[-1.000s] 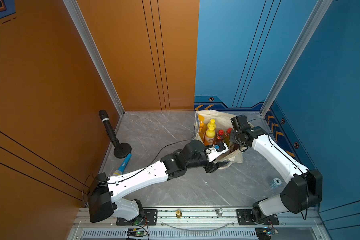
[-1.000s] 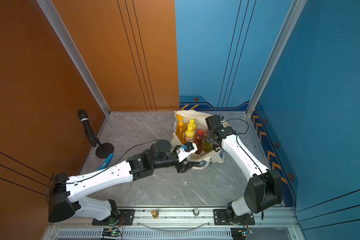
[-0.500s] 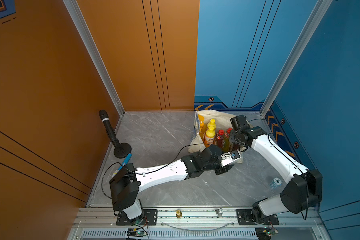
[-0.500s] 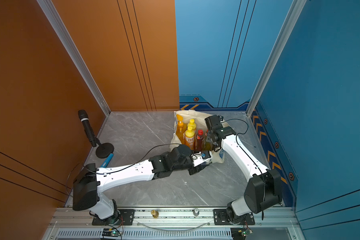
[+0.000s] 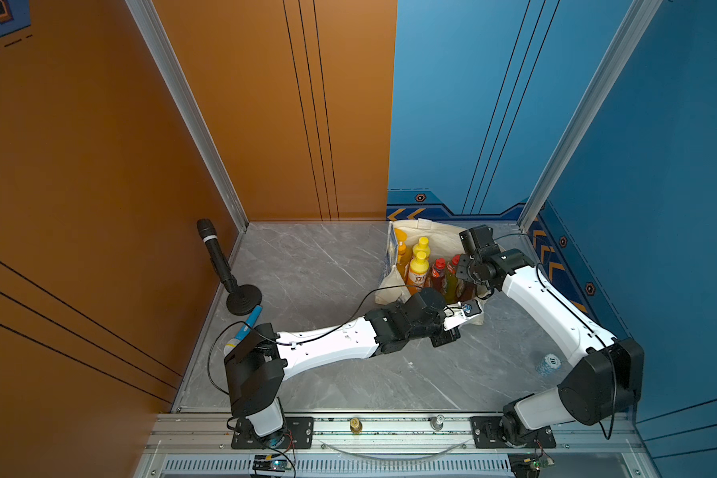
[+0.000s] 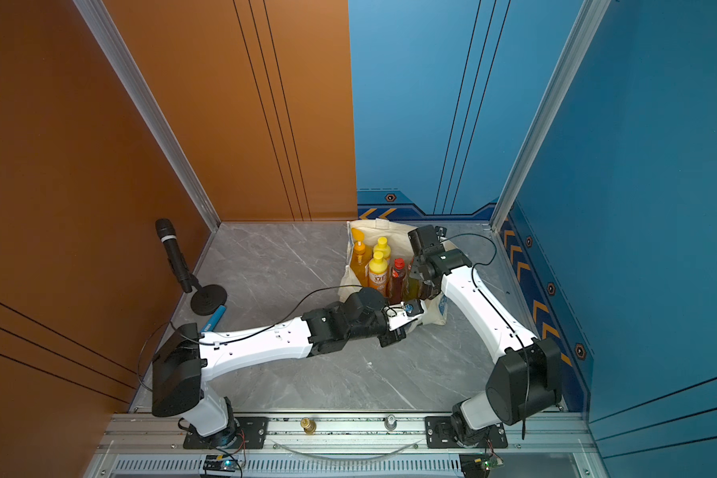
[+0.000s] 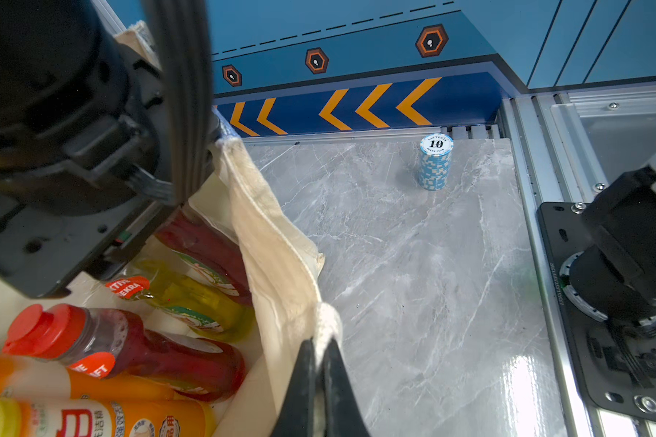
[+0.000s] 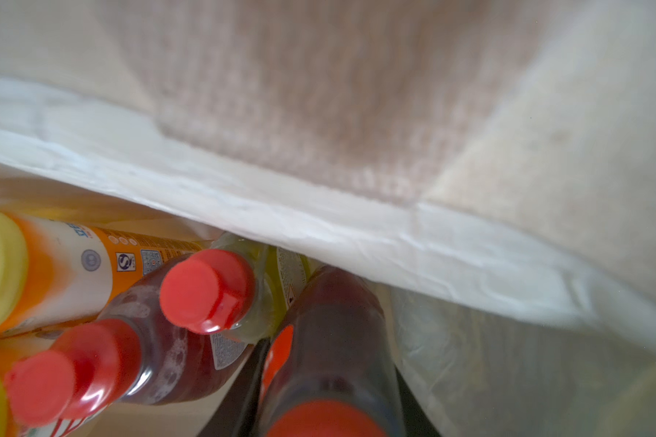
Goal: Pack dish soap into the shopping bag
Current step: Place the bottle of dish soap in the shopping bag.
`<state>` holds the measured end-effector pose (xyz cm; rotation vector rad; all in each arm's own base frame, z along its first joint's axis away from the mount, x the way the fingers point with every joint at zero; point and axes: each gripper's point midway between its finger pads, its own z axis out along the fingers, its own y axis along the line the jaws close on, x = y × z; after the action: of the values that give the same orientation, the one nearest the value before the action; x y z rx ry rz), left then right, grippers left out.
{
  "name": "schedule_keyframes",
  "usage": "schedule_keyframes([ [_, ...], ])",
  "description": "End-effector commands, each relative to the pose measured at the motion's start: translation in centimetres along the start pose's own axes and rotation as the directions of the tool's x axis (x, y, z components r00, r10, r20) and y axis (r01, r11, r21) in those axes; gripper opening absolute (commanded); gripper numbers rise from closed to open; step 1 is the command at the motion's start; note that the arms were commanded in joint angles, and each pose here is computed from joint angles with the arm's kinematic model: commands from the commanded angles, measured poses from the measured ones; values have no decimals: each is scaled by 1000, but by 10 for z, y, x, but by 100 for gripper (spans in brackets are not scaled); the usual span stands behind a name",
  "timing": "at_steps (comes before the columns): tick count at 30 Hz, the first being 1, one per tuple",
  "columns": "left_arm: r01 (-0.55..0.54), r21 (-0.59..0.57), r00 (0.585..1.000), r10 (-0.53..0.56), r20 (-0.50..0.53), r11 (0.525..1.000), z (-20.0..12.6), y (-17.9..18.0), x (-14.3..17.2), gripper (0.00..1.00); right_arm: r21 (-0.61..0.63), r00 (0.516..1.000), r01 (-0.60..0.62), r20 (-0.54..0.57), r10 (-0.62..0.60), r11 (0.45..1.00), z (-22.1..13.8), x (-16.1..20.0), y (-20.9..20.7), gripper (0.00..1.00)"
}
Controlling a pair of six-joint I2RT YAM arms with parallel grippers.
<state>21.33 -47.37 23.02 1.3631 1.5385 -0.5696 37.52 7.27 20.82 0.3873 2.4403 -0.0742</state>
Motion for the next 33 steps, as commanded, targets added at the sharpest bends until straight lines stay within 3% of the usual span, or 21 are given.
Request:
schedule_keyframes([
  [1, 5, 52, 996, -9, 84, 999, -12, -10, -32, 0, -41, 995, -52, 88, 55, 998, -17, -28, 15, 9],
  [12, -2, 104, 980, -19, 198, 995, -44, -18, -59, 0, 8, 994, -57, 99, 56, 998, -7, -30, 16, 9],
  [33, -47, 244, 995, 24, 96, 969, -23, -47, -24, 0, 9, 990, -72, 118, 70, 997, -12, -41, 32, 9],
])
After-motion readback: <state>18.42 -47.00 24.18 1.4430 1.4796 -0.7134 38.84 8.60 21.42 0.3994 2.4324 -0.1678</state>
